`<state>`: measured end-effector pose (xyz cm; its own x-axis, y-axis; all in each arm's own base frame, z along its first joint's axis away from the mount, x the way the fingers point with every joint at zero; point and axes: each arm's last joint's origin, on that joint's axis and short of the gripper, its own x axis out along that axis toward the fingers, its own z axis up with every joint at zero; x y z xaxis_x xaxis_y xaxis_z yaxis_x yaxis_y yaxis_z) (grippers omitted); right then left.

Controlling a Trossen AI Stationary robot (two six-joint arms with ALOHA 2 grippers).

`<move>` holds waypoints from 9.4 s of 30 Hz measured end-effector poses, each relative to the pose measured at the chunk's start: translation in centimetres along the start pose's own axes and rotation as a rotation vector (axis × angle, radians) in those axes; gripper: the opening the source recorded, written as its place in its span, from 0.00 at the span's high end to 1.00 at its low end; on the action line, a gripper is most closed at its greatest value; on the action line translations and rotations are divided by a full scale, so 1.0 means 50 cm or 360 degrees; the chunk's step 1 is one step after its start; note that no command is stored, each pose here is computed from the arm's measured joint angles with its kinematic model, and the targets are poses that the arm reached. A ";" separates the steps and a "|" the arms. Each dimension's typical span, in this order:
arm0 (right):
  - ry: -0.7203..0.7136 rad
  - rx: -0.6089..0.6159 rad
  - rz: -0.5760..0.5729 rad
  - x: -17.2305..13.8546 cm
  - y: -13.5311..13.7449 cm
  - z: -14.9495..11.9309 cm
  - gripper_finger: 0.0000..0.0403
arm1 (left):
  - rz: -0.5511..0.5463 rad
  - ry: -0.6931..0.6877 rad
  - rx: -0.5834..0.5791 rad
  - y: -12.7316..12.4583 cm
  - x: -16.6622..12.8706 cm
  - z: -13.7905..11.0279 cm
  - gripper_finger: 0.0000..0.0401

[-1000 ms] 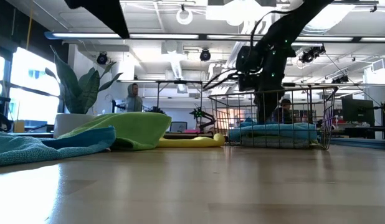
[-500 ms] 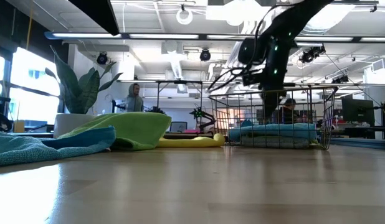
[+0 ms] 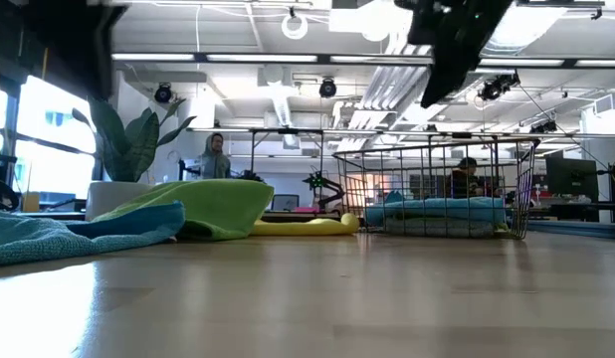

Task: Fold microfiber towels
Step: Fold the blue microfiber towel

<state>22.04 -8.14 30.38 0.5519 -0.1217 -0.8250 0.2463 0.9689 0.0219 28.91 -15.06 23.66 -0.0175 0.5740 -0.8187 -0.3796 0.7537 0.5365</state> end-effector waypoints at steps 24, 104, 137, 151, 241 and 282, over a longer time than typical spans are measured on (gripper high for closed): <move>0.0058 -0.0113 0.0364 -0.016 0.288 -0.103 0.81 | -0.0322 0.0380 0.0212 -0.057 0.204 -0.070 0.94; 0.0329 -0.0667 0.0459 0.342 0.348 -0.090 0.66 | -0.1015 -0.0401 0.0014 -0.058 0.084 -0.022 0.70; 0.0318 -0.0225 0.0244 0.209 0.381 0.002 1.00 | -0.0510 -0.1335 -0.0125 -0.037 0.094 0.079 0.70; 0.0190 -0.0288 0.0327 0.135 0.417 0.065 1.00 | -0.0404 -0.1449 -0.0132 -0.056 0.151 0.137 0.70; 0.0237 -0.0306 0.0292 0.097 0.421 0.051 1.00 | 0.0003 -0.0436 0.0320 -0.132 0.203 -0.148 0.70; -0.0159 -0.0902 -0.0734 -0.050 0.402 -0.001 1.00 | 0.0026 -0.0686 0.0152 0.060 -0.137 -0.001 1.00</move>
<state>25.54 11.63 32.85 0.5682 -0.5365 -0.6239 0.0362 0.7738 -0.6324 27.84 -16.74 30.89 0.3723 0.6521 -0.6604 -0.2948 0.7578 0.5821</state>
